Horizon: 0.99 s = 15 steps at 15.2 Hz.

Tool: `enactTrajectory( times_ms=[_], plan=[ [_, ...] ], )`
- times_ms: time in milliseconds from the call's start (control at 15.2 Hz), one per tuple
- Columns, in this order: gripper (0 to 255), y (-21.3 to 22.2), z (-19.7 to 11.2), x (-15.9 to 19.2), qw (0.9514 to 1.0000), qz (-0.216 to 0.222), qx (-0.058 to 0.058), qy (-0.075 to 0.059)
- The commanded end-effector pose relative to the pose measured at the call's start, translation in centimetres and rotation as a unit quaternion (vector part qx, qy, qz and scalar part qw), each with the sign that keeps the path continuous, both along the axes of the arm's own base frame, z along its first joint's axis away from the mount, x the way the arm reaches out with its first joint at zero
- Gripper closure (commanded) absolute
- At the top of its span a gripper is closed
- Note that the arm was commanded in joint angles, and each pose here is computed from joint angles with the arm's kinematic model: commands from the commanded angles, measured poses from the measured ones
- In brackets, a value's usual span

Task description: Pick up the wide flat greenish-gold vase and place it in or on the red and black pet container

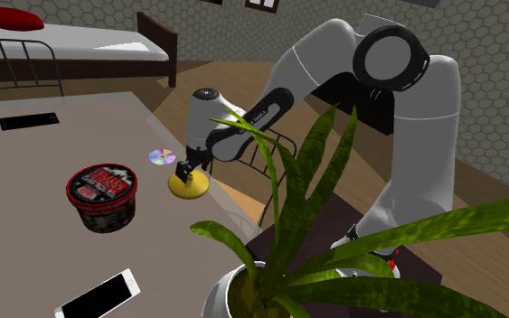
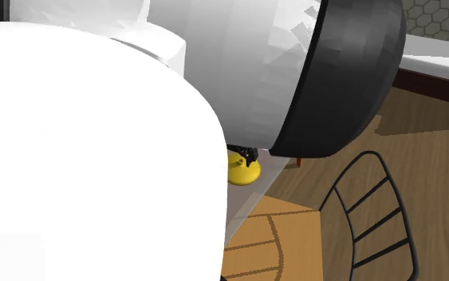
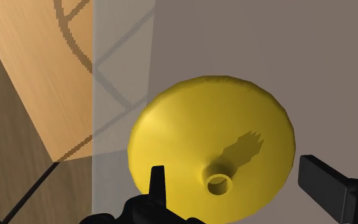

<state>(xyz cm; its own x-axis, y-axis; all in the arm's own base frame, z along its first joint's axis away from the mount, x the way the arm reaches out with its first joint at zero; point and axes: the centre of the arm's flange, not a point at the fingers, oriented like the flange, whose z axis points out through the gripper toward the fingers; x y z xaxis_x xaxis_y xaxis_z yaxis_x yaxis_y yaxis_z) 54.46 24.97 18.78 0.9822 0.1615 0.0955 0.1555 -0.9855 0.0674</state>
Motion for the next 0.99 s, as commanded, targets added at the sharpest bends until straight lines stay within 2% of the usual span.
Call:
enactTrajectory(
  times_ms=[0, 198, 660, 726, 924],
  plan=[
    [0, -0.1, -1.2, 0.2, 1.0000, 0.000, 0.000, 0.000],
    [0, -0.1, -2.5, 0.4, 1.0000, 0.000, 0.000, 0.000],
    [0, -0.1, -2.5, 0.4, 1.0000, 0.000, 0.000, 0.000],
    [255, -0.1, -2.5, 0.4, 1.0000, 0.000, 0.000, 0.000],
    [255, -0.1, -2.5, 0.4, 1.0000, 0.000, 0.000, 0.000]
  ],
)
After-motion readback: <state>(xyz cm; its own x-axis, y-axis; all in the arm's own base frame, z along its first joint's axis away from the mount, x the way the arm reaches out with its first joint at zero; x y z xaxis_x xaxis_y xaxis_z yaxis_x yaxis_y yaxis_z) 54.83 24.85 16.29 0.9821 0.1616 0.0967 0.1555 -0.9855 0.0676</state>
